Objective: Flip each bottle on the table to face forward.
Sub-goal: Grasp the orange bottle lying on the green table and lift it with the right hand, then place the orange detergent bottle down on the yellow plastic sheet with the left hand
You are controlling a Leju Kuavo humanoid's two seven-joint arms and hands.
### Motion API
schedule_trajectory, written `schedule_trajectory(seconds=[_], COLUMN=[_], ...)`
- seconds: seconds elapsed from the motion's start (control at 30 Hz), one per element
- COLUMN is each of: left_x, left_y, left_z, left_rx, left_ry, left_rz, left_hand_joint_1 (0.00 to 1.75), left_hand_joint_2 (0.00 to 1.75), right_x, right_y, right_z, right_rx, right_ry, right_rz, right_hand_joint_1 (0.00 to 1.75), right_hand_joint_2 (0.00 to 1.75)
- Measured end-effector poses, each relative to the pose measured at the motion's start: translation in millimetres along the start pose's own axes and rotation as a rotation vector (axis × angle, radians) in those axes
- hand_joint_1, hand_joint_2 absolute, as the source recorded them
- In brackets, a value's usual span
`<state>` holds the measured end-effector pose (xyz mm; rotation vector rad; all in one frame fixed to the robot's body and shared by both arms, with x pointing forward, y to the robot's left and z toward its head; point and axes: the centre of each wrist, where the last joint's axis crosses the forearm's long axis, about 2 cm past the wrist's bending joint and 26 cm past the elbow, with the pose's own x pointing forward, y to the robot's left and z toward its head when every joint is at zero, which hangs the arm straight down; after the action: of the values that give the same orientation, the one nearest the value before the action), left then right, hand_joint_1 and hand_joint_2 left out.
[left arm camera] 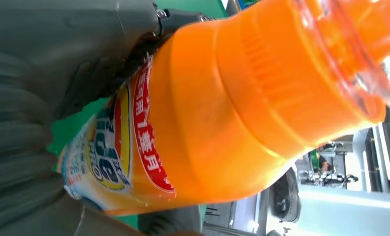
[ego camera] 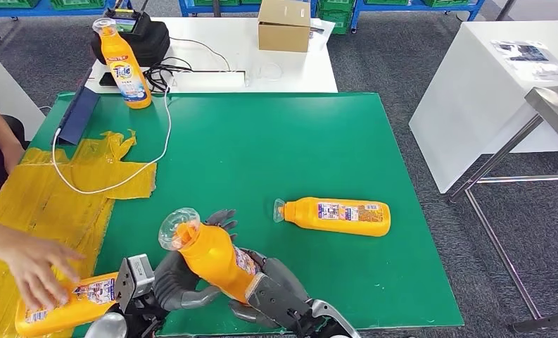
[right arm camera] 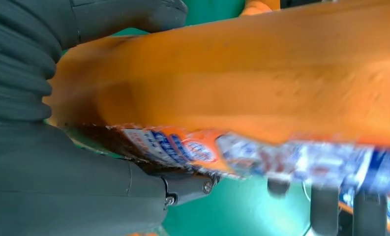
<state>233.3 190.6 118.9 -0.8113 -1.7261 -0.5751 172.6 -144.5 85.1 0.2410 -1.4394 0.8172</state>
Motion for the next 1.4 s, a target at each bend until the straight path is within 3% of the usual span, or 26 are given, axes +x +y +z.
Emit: schedule_trajectory(seconds=[0.3, 0.43, 1.07, 1.1, 1.2, 1.23, 1.4], left_x=[2, 1, -1, -2, -2, -2, 0], left_y=[0, 1, -1, -1, -1, 0, 15], left_z=[-9, -11, -11, -11, -11, -11, -2], left_rx=[-0.031, -0.032, -0.026, -0.025, -0.010, 0.001, 0.100], left_ry=[0.003, 0.005, -0.022, -0.023, -0.028, -0.028, -0.013], left_rz=[-0.028, -0.032, -0.116, -0.123, -0.163, -0.188, -0.366], left_hand_joint_1=[0.00, 1.75, 1.75, 1.75, 1.75, 1.75, 1.75], left_hand_joint_2=[1.75, 1.75, 1.75, 1.75, 1.75, 1.75, 1.75], right_x=[-4, -6, -8, -8, -6, -5, 7], right_y=[6, 9, 13, 12, 11, 10, -2], right_z=[-11, -13, -12, -11, -9, -7, 5], right_rx=[0.093, 0.111, 0.099, 0.090, 0.042, 0.019, -0.101], right_ry=[0.011, 0.014, 0.012, 0.010, 0.002, -0.001, -0.025], right_rz=[0.065, 0.068, 0.076, 0.077, 0.109, 0.139, 0.299], right_hand_joint_1=[1.75, 1.75, 1.75, 1.42, 0.11, 0.00, 0.00], right_hand_joint_2=[1.75, 1.75, 1.75, 1.75, 1.75, 1.75, 1.75])
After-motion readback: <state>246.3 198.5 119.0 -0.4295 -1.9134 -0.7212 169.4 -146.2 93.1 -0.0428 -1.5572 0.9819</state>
